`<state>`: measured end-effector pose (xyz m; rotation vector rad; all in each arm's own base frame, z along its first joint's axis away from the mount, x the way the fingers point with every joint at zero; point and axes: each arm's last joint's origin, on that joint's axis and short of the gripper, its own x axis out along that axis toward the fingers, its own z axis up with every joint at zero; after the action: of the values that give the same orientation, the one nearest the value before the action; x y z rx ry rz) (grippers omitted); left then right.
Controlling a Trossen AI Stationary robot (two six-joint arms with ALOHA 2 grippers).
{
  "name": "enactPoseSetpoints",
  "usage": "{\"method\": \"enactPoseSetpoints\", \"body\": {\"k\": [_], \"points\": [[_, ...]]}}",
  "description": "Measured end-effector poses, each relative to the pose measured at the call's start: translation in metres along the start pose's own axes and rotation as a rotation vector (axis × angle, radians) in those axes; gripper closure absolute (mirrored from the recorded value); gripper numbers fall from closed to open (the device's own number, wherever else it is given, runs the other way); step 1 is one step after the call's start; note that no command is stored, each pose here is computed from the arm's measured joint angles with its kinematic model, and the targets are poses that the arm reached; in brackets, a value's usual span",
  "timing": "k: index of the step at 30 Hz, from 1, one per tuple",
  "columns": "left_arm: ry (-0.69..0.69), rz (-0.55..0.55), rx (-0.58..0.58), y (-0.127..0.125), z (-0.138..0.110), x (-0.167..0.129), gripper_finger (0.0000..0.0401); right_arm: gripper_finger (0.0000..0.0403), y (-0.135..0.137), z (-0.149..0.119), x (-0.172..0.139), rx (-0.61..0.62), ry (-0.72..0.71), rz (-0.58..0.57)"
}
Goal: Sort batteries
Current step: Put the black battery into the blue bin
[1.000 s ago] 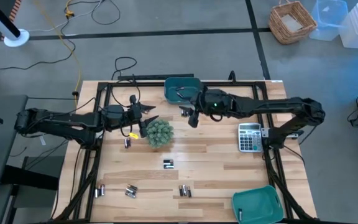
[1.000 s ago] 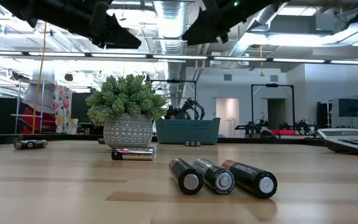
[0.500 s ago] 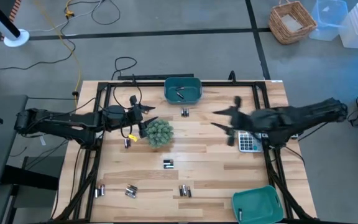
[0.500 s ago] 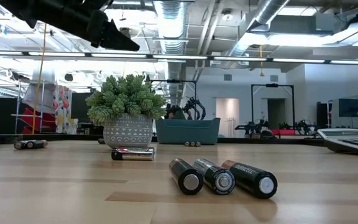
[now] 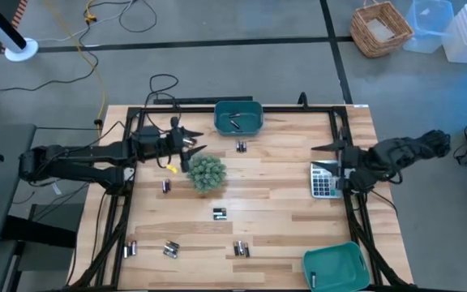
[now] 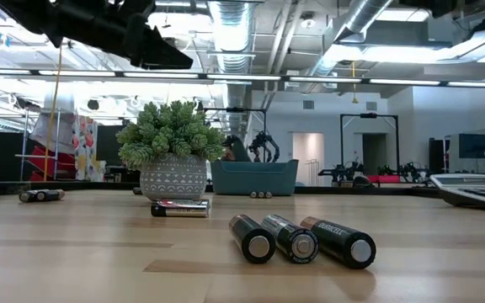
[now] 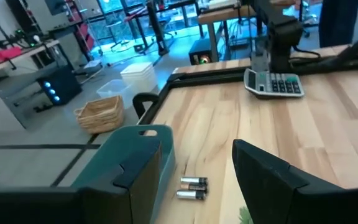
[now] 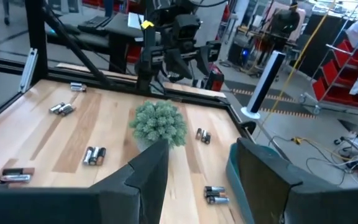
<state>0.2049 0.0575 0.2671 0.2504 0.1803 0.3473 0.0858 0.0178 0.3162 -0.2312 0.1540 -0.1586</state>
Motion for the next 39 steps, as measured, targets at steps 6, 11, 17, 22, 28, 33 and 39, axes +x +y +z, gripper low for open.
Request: {"method": "enactPoseSetpoints", "body": {"k": [6, 11, 17, 22, 28, 33, 39], "points": [[-0.038, 0.017, -0.047, 0.003, 0.003, 0.000, 0.0209, 0.0202, -0.004, -0.012, -0.004, 0.017, -0.020, -0.038], [-0.037, 0.014, -0.095, 0.002, 0.003, 0.000, 0.0209, 0.0202, -0.003, -0.014, 0.008, 0.060, 0.005, -0.093], [-0.012, -0.146, -0.040, -0.016, 0.001, -0.001, 0.0209, 0.0202, 0.005, -0.016, 0.034, 0.046, 0.087, -0.098], [-0.009, -0.199, -0.024, -0.033, 0.004, -0.005, 0.0209, 0.0202, 0.013, -0.017, 0.057, 0.033, 0.124, -0.088], [0.043, -0.163, -0.072, -0.047, 0.004, -0.009, 0.0209, 0.0202, 0.025, -0.022, 0.084, 0.019, 0.175, -0.077], [0.043, -0.229, -0.084, -0.062, 0.006, -0.015, 0.0209, 0.0202, 0.039, -0.028, 0.107, 0.013, 0.193, 0.012], [0.034, -0.294, -0.090, -0.077, 0.009, -0.022, 0.0209, 0.0202, 0.052, -0.040, 0.131, 0.036, 0.245, 0.031]]}}
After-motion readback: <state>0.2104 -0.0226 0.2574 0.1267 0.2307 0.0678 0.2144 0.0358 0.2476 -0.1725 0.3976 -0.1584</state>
